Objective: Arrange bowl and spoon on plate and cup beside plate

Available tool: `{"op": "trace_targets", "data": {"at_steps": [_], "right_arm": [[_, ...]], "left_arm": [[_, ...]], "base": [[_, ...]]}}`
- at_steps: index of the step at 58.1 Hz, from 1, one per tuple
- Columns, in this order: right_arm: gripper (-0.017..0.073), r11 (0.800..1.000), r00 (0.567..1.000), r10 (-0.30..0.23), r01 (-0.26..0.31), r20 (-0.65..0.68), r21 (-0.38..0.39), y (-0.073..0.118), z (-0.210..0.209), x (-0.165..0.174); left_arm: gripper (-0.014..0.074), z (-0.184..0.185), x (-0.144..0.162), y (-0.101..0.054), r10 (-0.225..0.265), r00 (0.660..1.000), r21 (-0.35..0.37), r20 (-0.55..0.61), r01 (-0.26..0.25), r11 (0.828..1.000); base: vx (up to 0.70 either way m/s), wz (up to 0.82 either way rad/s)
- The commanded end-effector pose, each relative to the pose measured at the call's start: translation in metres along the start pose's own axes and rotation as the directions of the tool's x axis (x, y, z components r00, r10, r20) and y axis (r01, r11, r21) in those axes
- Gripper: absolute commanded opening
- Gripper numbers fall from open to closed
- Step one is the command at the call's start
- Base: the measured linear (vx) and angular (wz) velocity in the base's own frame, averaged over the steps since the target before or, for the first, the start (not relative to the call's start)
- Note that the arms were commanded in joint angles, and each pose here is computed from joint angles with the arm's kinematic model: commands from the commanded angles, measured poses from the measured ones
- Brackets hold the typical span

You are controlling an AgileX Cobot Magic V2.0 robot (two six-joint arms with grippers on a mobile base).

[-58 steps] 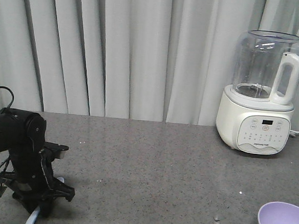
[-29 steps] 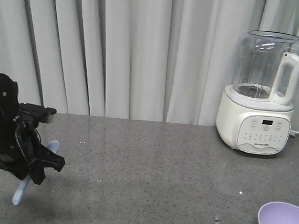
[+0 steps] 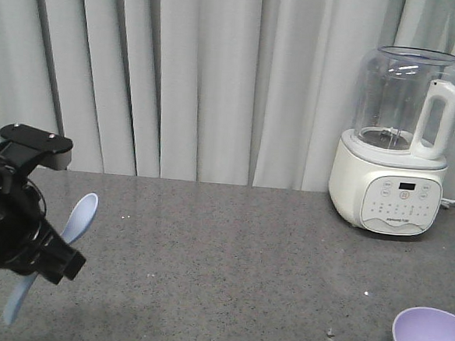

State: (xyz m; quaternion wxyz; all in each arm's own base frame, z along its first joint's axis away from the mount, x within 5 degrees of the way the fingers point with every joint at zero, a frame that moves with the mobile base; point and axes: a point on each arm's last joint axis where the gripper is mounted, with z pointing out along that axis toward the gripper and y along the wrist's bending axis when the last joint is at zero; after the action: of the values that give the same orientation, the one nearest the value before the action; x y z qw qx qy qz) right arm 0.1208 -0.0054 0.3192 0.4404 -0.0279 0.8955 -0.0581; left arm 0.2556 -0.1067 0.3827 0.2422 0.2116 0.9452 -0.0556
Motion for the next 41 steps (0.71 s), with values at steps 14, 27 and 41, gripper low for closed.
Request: {"op": "trace_targets", "data": {"at_steps": [14,27,41], "right_arm": [[0.0540,1.000,0.993,-0.010,0.009,0.120,0.014,-0.002,-0.006,-0.017],[0.0540,0.999,0.999,0.019,-0.020,0.039,0.027,-0.004,0.006,-0.027],[0.0540,0.997,0.982,0.046,-0.034,-0.183,0.067,-0.010,0.041,-0.065]], "left_arm": [[0.0146,-0.025,0.050,-0.011,0.051,0.976,0.006,0.214,-0.054,0.999],[0.0146,-0.027,0.055,-0.011,0.051,0.971,0.004,0.233,-0.053,0.999],[0.0146,-0.026,0.055,-0.011,0.051,0.973,0.004,0.227,-0.053,0.999]], "base": [[0.00,0.00],[0.00,0.00],[0.00,0.00]]}}
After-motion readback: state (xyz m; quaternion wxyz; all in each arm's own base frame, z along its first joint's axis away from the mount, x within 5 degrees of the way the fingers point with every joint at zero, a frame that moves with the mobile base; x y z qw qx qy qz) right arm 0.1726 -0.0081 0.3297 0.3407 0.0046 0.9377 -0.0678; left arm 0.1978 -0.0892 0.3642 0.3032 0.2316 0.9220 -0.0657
